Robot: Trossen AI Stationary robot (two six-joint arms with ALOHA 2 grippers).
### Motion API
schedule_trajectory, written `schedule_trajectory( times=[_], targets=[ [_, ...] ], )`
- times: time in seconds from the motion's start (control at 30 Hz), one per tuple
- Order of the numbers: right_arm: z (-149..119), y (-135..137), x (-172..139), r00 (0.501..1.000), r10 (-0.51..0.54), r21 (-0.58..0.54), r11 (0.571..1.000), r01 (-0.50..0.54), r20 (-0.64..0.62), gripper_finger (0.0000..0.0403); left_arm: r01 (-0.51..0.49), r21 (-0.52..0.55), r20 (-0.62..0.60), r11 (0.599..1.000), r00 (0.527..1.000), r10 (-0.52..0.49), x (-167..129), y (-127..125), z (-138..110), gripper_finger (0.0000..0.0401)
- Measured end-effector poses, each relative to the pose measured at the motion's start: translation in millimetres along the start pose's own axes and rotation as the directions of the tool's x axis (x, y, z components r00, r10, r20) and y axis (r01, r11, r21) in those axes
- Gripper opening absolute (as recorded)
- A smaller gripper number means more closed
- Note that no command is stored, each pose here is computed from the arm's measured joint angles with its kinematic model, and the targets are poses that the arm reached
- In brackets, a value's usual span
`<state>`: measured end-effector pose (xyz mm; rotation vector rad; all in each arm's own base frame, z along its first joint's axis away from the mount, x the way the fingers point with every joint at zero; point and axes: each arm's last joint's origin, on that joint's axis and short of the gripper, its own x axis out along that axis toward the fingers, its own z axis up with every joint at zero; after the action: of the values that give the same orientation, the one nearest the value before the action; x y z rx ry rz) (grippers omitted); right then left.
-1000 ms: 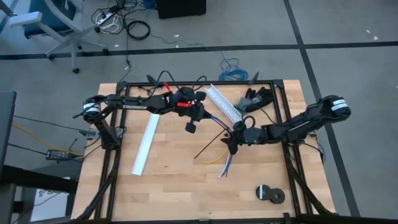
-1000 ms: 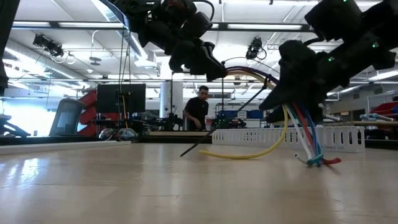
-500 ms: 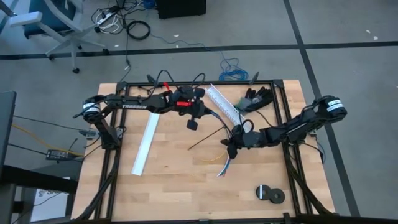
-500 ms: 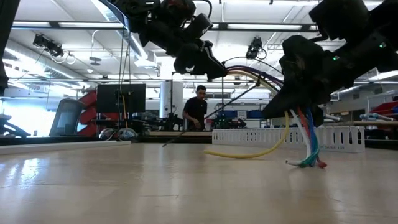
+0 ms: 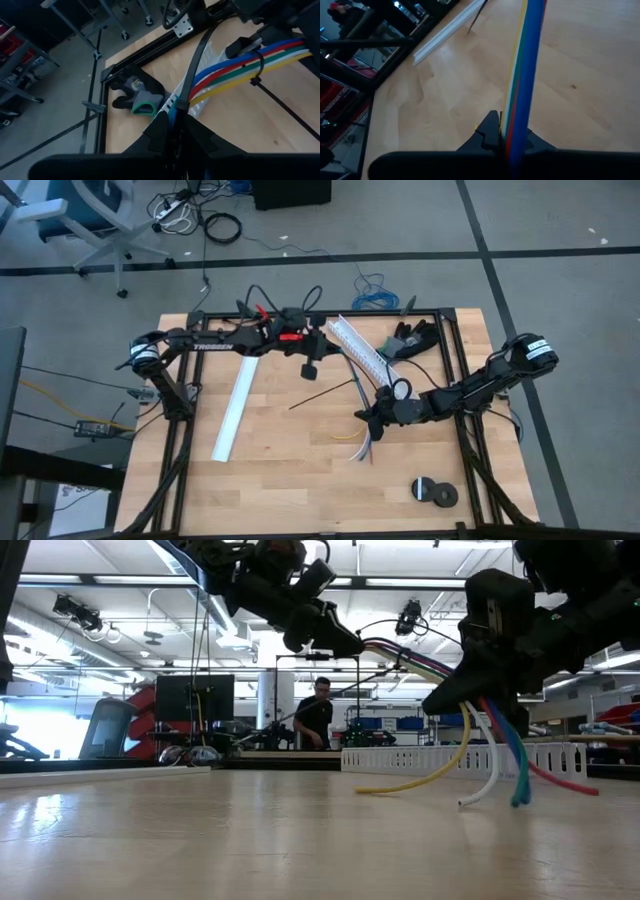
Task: Ziptie cables
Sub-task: Put the cable wires into the white cable duct
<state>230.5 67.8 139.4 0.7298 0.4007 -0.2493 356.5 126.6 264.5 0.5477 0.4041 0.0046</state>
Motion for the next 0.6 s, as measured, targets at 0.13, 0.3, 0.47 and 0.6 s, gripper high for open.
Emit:
schedule_trajectory(
  times=[0.13,0.3,0.47,0.6],
  targets=[
    [-1.4,0.7,-0.5,1.000,0.001,0.008,1.000,-0.001,-0.005,0.0001,0.007,-0.025,0.022,1.000,1.000,-0.007,-1.8,6.1,-3.5,0.0041],
    [-1.2,0.9,-0.6,1.000,0.003,0.019,1.000,-0.002,-0.005,0.0000,-0.016,-0.054,0.061,0.998,0.998,0.019,-4.2,15.4,-5.5,0.0041],
    [-1.8,0.9,-0.6,1.000,0.009,0.020,1.000,-0.009,-0.018,0.0001,-0.018,-0.061,0.073,0.998,0.997,0.022,-5.0,18.3,-6.2,0.0040],
    [-2.2,0.7,-0.9,1.000,0.009,0.018,1.000,-0.008,-0.025,0.0001,-0.022,-0.050,0.073,0.998,0.997,0.025,-5.4,19.8,-6.1,0.0040]
  ],
)
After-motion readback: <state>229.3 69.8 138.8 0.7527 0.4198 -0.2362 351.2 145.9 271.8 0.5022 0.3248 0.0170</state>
